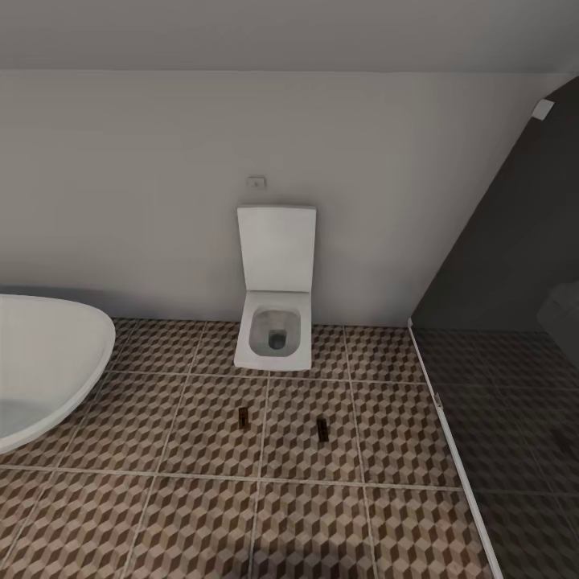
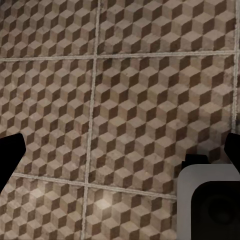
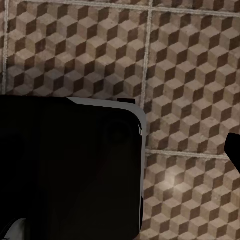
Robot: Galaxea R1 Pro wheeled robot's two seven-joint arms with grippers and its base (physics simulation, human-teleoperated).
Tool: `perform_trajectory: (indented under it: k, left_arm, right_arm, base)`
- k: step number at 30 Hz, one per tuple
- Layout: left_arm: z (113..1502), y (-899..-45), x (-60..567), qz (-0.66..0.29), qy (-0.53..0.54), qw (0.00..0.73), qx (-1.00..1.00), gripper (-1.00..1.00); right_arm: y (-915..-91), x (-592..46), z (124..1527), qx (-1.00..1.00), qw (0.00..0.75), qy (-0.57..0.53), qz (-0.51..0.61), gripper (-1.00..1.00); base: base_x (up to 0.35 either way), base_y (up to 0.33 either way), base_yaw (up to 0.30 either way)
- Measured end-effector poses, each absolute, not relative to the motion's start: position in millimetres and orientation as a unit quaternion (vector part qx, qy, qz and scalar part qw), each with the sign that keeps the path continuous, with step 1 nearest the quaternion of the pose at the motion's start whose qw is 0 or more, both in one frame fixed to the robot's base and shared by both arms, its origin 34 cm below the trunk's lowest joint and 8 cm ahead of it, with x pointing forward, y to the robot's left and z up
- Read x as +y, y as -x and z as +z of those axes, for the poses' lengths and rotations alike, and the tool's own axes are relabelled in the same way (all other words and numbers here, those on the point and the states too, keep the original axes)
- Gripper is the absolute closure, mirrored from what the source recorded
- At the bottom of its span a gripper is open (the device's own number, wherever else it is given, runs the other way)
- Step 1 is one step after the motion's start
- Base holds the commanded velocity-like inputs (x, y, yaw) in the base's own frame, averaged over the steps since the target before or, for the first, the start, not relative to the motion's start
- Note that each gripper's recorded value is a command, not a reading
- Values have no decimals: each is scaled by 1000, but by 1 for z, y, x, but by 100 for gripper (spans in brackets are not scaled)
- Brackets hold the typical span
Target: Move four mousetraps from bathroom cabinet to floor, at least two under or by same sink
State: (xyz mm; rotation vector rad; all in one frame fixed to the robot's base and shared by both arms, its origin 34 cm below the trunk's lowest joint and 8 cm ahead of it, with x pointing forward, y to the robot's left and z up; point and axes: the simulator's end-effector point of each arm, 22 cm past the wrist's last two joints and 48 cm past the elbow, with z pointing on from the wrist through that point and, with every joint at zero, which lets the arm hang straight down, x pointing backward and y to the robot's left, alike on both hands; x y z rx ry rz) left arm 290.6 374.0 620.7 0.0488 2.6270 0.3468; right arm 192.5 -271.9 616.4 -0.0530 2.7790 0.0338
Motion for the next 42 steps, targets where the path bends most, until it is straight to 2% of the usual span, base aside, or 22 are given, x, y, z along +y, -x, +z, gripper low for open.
perform_trajectory:
  k: [42]
  left_arm:
    - [621, -291, 374, 127, -18, 243, 961, -100]
  right_arm:
    - [-192, -272, 616, 983, 180, 19, 12, -100]
  base:
    - [0, 0, 0]
